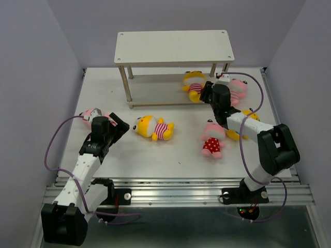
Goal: Place and organize the stuffed toys onto the shelf
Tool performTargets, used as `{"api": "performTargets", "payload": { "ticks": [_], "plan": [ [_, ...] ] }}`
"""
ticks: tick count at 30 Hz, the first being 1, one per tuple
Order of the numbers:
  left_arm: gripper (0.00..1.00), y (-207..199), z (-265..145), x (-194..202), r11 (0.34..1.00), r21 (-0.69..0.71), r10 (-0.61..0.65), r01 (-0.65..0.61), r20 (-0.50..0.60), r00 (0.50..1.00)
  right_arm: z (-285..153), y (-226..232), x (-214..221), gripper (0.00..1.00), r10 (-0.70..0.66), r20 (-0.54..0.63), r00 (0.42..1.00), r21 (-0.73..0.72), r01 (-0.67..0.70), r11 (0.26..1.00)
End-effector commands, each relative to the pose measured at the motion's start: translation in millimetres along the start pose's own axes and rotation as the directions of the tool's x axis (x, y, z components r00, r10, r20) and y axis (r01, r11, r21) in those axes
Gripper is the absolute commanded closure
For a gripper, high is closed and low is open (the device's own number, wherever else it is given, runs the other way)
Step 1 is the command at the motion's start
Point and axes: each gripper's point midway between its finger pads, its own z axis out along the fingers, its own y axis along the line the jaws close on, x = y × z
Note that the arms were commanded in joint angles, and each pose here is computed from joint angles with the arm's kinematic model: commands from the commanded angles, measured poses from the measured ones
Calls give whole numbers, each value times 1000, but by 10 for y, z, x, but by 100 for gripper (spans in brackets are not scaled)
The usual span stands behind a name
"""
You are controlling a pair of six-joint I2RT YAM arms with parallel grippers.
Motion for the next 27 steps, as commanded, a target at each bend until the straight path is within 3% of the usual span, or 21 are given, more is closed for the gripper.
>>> {"api": "performTargets", "payload": {
  "ticks": [1,9,17,20,27],
  "plan": [
    [1,-70,-43,-31,999,41,16,-18,25,1000,-146,27,-251,47,31,43,999,-22,-31,999],
    [1,-159,-108,54,996,89,21,-19,-23,1000,-675,91,-261,0,51,3,999,-136,-50,989],
    [1,-560,-316,467,977,214,8,25,-149,989,-1291,88,-80,0,72,-68,995,-168,-83,982],
    [1,-760,-449,732,971,236,12,43,-227,974,-1465,-118,-13,0,90,-84,992,-93,-98,991],
    [1,-1223,-544,1111,972,231,33,39,-299,954,-1715,-549,86,0,121,-85,989,92,-114,989]
  ]
}}
